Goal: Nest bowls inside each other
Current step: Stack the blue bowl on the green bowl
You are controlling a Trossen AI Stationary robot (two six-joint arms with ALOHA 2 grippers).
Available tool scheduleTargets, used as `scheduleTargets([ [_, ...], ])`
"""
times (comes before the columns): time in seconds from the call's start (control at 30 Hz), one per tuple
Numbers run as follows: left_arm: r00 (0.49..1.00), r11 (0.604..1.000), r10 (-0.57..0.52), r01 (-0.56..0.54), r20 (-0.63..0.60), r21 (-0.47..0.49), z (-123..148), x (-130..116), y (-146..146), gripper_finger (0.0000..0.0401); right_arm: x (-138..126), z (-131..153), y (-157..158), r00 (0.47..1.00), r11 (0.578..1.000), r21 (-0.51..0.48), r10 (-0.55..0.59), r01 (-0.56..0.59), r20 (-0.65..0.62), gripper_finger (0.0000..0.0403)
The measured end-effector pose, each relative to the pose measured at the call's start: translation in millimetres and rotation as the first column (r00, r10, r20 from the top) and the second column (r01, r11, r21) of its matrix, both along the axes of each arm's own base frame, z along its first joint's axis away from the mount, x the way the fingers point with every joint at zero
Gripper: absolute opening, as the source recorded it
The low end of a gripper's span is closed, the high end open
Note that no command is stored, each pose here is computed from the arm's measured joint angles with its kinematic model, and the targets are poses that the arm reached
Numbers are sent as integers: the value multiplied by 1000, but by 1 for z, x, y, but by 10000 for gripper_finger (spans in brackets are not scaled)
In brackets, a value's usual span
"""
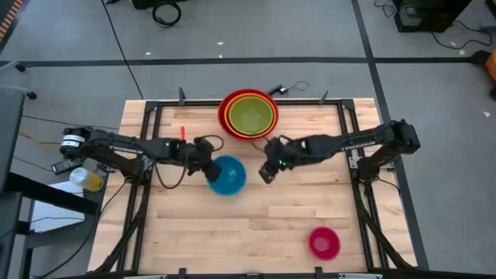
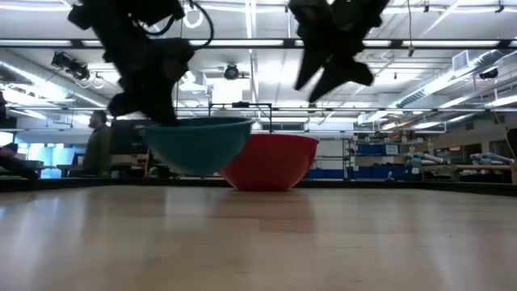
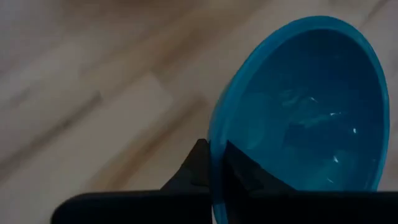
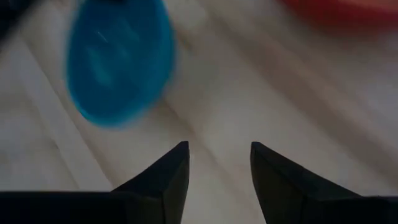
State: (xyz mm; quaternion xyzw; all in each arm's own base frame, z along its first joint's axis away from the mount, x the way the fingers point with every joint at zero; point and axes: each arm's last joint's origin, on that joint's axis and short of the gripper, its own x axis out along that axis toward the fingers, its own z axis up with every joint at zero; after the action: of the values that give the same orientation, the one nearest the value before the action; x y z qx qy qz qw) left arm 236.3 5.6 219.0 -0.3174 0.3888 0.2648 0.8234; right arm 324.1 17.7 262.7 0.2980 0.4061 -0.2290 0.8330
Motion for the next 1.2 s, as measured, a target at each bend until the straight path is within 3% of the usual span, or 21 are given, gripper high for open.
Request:
scheduleTargets([
  [0.27,995,992,85,-90,58,90,23,27,4,10,7,6,-20,996,976,-207,81,-71,39,183],
  [0.53,989,984,127,-135,73,118,31,59,6,11,12,10,-30,991,974,-214,98,-76,96,183],
  [0.77,992,982,50,-70,114,174,52,76,6,12,5,0,-46,998,973,-226,61,-55,18,179],
  [0.87,994,977,-6,-17,108,213,64,78,6,12,4,-3,-49,994,978,-184,107,-102,19,150],
  [1.03,991,975,-17,-14,135,223,76,81,7,30,6,-3,-54,989,965,-221,147,-138,23,26],
  [1.2,998,973,-3,-13,70,231,82,76,21,103,6,1,-80,998,959,-284,7,12,64,29],
])
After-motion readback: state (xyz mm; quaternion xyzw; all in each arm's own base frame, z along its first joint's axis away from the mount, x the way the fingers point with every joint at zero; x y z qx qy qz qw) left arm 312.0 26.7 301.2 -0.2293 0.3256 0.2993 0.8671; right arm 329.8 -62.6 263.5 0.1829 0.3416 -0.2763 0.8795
